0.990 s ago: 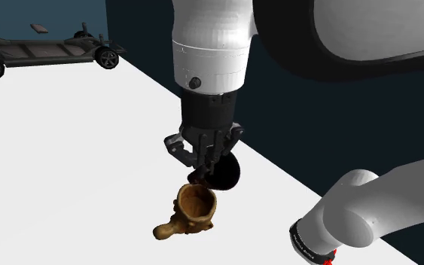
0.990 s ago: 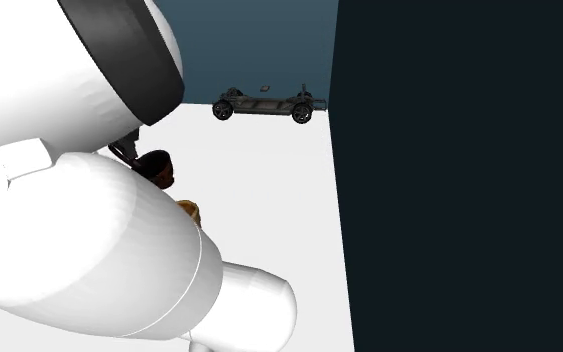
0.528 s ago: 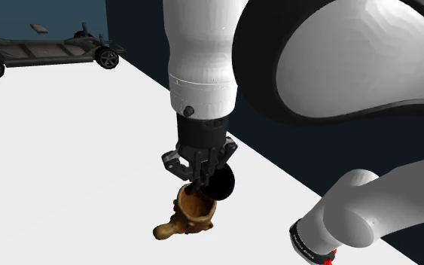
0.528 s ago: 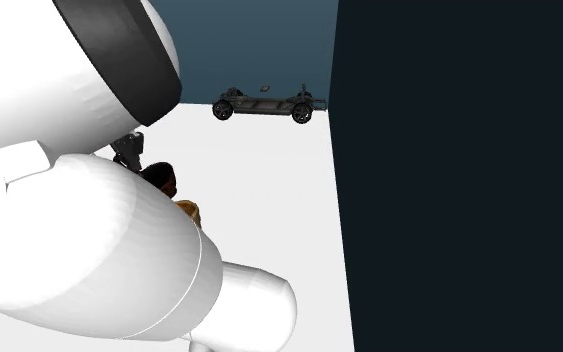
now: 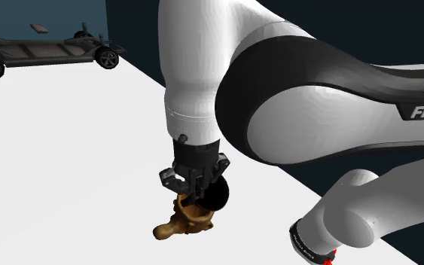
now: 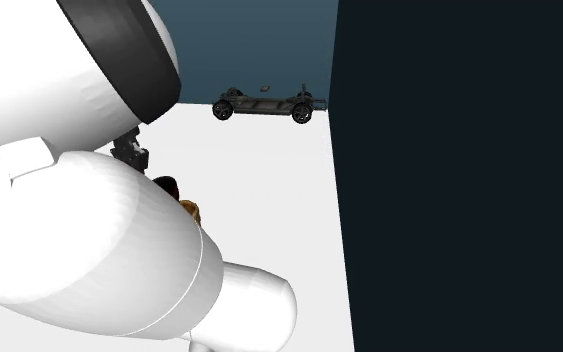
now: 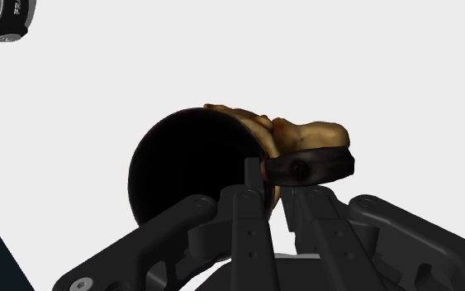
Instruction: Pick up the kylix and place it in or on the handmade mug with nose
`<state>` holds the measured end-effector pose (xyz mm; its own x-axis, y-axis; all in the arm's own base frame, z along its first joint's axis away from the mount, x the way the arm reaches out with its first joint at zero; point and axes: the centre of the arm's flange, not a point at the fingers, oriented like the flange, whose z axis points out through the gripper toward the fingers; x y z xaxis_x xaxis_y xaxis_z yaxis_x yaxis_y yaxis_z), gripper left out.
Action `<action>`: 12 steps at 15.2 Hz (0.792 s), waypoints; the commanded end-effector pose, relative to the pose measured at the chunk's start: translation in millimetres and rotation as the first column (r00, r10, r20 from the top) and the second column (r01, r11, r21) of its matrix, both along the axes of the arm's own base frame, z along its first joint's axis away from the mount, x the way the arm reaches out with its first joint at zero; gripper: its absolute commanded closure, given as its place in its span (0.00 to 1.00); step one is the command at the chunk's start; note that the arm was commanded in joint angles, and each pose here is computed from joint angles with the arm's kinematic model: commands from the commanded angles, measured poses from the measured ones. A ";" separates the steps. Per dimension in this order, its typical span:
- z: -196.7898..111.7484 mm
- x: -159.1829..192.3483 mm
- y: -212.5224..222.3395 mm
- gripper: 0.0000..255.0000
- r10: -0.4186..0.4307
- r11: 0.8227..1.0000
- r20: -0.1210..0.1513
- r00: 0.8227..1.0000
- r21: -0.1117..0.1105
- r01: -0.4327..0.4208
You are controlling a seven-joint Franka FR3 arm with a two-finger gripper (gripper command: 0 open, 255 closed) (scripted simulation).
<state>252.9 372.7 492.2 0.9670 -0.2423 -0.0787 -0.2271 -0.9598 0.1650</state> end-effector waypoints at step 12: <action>-8.8 -0.1 -0.4 0.00 0.000 1.000 0.001 1.000 0.000 0.000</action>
<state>252.9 372.3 483.4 0.9670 -0.2423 -0.0783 -0.2272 -0.9598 0.1646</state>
